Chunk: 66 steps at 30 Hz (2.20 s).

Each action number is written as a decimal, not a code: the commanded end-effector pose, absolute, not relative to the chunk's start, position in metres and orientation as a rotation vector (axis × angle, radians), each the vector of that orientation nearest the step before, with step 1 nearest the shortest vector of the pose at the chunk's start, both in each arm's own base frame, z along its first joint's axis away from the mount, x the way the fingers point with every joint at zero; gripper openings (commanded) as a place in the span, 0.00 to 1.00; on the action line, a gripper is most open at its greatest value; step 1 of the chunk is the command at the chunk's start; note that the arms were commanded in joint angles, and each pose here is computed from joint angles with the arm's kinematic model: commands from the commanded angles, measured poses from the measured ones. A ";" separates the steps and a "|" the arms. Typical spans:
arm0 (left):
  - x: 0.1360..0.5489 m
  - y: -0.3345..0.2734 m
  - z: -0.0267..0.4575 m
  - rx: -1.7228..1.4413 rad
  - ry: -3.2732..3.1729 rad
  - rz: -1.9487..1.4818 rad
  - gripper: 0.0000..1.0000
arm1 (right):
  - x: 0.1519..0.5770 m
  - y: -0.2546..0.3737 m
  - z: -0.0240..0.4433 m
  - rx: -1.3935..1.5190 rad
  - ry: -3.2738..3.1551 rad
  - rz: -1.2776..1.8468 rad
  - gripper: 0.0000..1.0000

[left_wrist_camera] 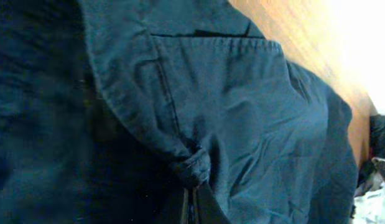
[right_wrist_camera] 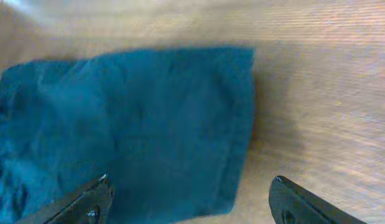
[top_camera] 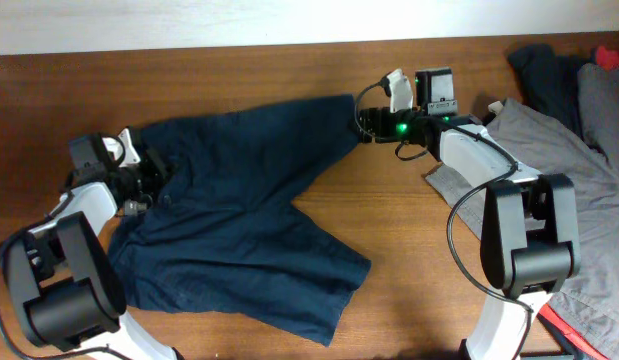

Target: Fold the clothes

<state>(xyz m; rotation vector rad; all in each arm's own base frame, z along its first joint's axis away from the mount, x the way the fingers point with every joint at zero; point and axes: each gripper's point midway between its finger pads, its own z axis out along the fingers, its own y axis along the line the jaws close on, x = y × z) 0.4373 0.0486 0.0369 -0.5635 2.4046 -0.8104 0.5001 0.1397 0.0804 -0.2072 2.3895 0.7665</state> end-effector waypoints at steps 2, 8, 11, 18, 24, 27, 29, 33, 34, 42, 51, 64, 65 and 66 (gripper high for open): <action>0.449 0.065 0.076 -0.620 2.288 -0.873 0.00 | 0.525 0.106 0.071 -0.013 2.375 0.684 0.75; 0.455 0.059 0.093 -0.627 2.225 -0.978 0.01 | 0.520 0.107 0.028 0.098 2.460 0.737 0.66; 0.455 0.059 0.092 -0.631 2.227 -0.979 0.01 | 0.518 0.123 0.012 0.060 2.470 0.804 0.65; 0.455 0.060 0.091 -0.662 2.226 -0.976 0.01 | 0.506 0.159 -0.002 -0.027 2.495 0.876 0.65; 0.455 0.062 0.090 -0.672 2.230 -0.963 0.01 | 0.494 0.188 0.004 -0.108 2.487 0.978 0.63; 0.455 0.062 0.089 -0.673 2.231 -0.960 0.01 | 0.488 0.193 0.001 -0.114 2.515 0.977 0.60; 0.454 0.062 0.089 -0.677 2.234 -0.961 0.00 | 0.487 0.194 -0.001 -0.113 2.523 0.968 0.55; 0.454 0.062 0.089 -0.678 2.235 -0.961 0.00 | 0.483 0.203 0.004 -0.143 2.509 1.023 0.55; 0.454 0.062 0.089 -0.678 2.235 -0.961 0.01 | 0.487 0.201 0.003 -0.137 2.505 0.988 0.54; 0.454 0.062 0.089 -0.678 2.235 -0.962 0.00 | 0.476 0.237 0.005 -0.209 2.496 1.012 0.28; 0.455 0.075 0.081 -0.726 2.246 -0.856 0.00 | 0.508 0.100 0.038 0.174 2.520 0.723 0.04; 0.475 0.101 0.091 -0.700 2.161 -0.678 0.01 | 0.480 0.068 0.032 0.253 2.642 0.699 0.04; 0.478 0.103 0.094 -0.688 2.143 -0.665 0.03 | 0.479 0.070 0.032 0.246 2.646 0.698 0.04; 0.480 0.107 0.096 -0.692 2.131 -0.638 0.04 | 0.479 0.070 0.031 0.245 2.648 0.691 0.04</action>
